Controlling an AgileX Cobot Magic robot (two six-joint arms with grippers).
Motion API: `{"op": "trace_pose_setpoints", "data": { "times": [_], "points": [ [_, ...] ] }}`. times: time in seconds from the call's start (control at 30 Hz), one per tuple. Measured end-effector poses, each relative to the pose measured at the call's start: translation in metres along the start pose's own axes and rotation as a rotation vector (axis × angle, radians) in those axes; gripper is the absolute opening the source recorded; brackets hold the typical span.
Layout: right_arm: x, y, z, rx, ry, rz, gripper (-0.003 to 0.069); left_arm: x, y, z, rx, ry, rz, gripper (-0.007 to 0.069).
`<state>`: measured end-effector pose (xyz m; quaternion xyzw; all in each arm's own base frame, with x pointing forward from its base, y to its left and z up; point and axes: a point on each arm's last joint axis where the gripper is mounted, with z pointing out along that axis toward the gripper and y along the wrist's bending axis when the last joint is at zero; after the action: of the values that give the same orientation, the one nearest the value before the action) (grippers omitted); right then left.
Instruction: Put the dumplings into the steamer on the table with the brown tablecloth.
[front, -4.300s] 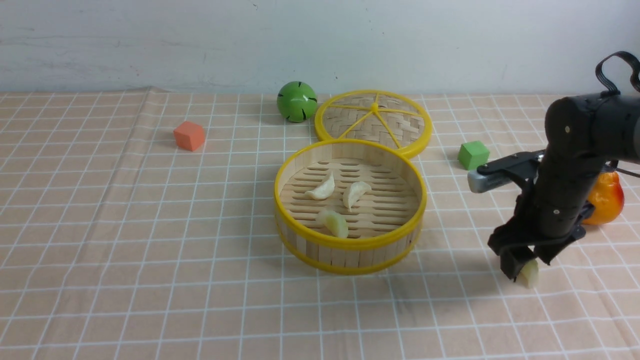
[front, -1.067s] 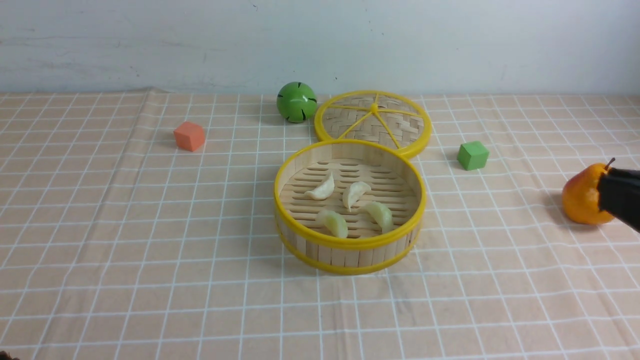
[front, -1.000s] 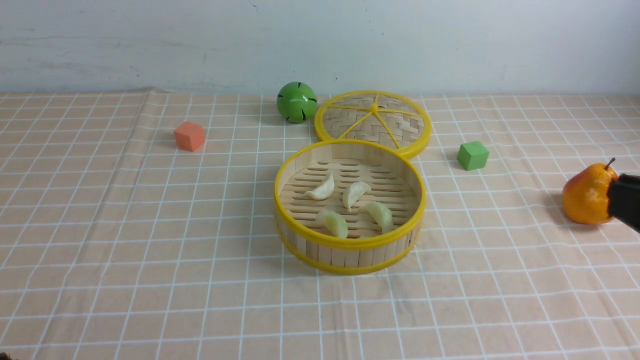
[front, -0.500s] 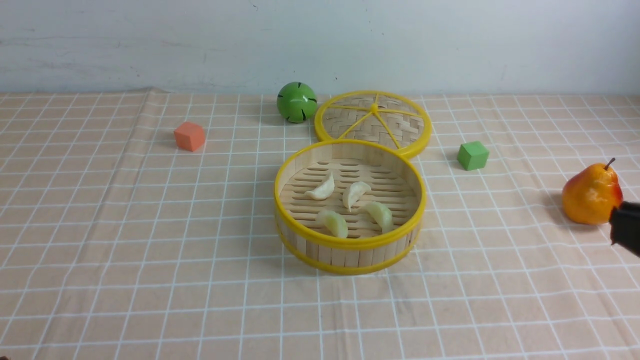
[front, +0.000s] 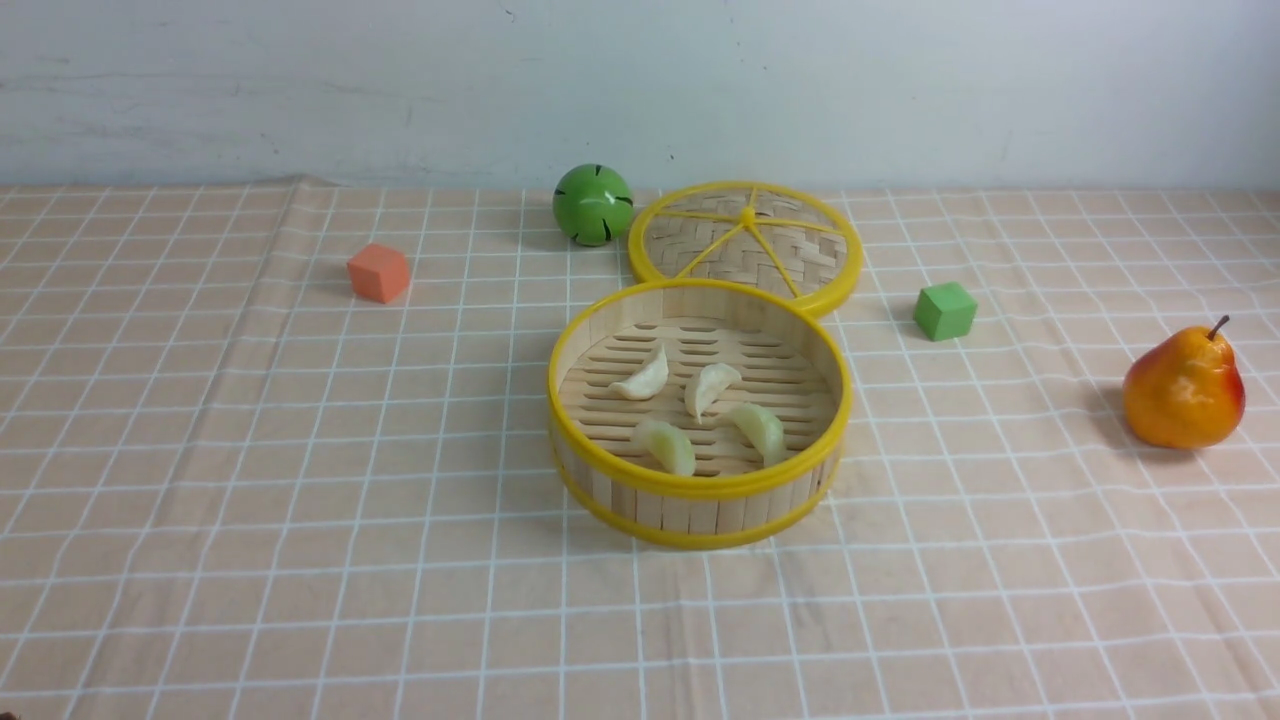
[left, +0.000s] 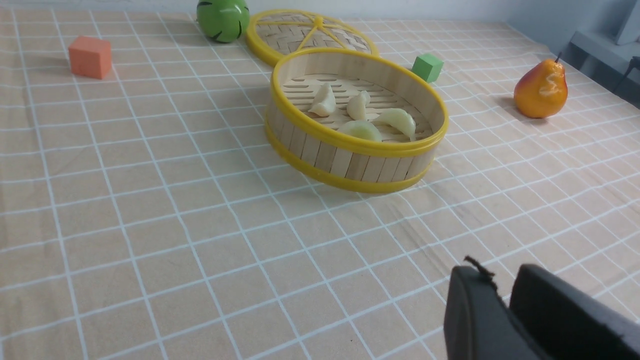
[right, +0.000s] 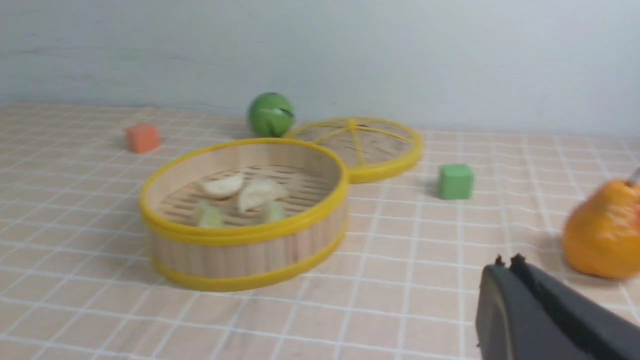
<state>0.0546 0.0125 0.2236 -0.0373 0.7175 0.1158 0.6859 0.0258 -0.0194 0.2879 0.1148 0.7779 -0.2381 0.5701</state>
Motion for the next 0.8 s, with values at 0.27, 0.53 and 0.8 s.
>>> {"op": "trace_pose_setpoints", "data": {
  "times": [0.27, 0.53, 0.8],
  "points": [
    [0.036, -0.016, 0.000, 0.218, 0.080, 0.037, -0.0021, 0.000, 0.000, 0.000, 0.001, 0.003, -0.001, 0.0119],
    [0.046, -0.018, -0.002, 0.249, 0.203, 0.008, -0.0021, 0.000, 0.000, 0.000, 0.000, 0.004, 0.000, 0.0123],
    [0.048, -0.017, -0.003, 0.248, 0.242, 0.030, -0.0020, 0.000, 0.000, 0.000, 0.000, 0.004, 0.000, 0.0130]
  ]
}}
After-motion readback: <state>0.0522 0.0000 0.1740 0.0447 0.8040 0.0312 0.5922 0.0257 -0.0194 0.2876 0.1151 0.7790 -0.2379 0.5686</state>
